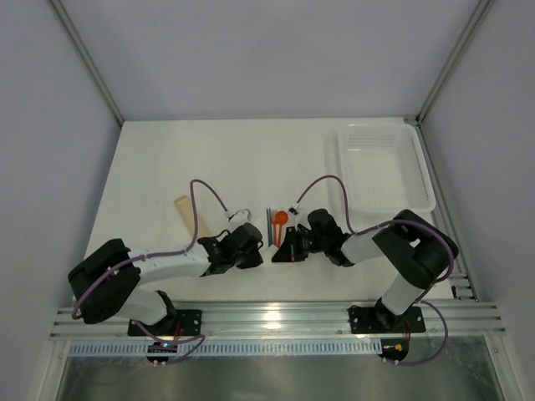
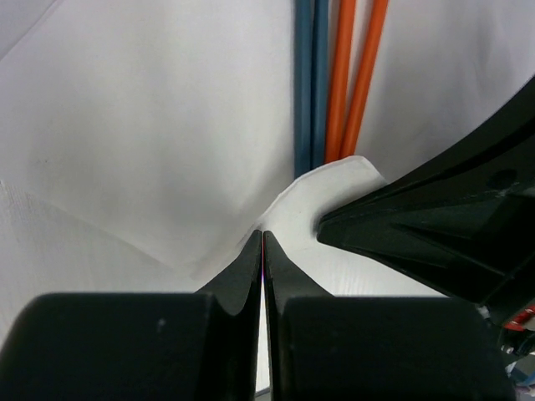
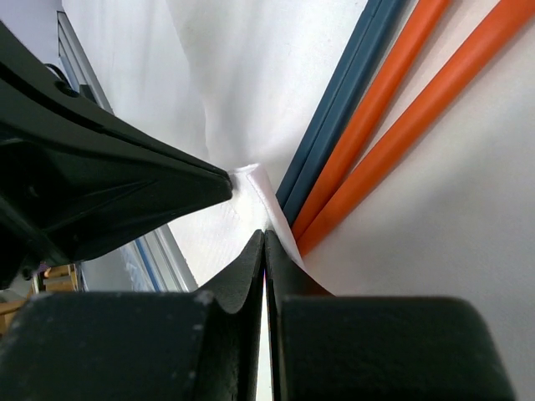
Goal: Place the utensils on the paper napkin and roll it up
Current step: Roll the napkin at the center of the board.
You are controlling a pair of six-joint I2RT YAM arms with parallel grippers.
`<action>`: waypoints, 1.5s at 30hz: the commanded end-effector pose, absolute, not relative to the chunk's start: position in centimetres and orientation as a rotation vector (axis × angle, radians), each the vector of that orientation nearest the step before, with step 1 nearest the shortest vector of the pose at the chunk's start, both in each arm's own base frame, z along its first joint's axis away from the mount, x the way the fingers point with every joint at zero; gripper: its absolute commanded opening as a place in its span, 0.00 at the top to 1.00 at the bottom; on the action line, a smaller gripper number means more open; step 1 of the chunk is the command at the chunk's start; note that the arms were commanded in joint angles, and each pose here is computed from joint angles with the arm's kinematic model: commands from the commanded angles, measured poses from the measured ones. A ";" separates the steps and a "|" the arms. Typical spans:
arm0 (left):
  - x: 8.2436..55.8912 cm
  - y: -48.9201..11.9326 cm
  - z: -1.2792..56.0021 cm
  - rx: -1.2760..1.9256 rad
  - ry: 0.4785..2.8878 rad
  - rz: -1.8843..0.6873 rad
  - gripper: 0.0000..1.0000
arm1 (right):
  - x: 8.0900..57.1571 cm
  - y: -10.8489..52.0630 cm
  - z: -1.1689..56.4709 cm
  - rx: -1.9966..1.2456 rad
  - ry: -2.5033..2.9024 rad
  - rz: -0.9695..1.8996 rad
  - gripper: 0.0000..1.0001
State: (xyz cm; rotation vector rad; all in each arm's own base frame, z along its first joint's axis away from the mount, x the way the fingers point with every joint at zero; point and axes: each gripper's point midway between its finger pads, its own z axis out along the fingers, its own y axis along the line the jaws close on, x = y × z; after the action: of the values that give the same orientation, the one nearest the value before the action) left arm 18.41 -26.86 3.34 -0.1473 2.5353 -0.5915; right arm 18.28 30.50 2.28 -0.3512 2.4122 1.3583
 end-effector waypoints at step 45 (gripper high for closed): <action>18.8 -27.7 3.0 -0.156 2.539 -0.594 1.00 | 23.0 29.8 1.9 -0.358 2.429 1.228 0.96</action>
State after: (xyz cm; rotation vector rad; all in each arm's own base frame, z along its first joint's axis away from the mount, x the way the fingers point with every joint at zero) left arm 18.36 -27.14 1.81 -0.1737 2.5686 -0.5714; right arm 22.92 29.97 2.38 -0.3405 2.4454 1.2525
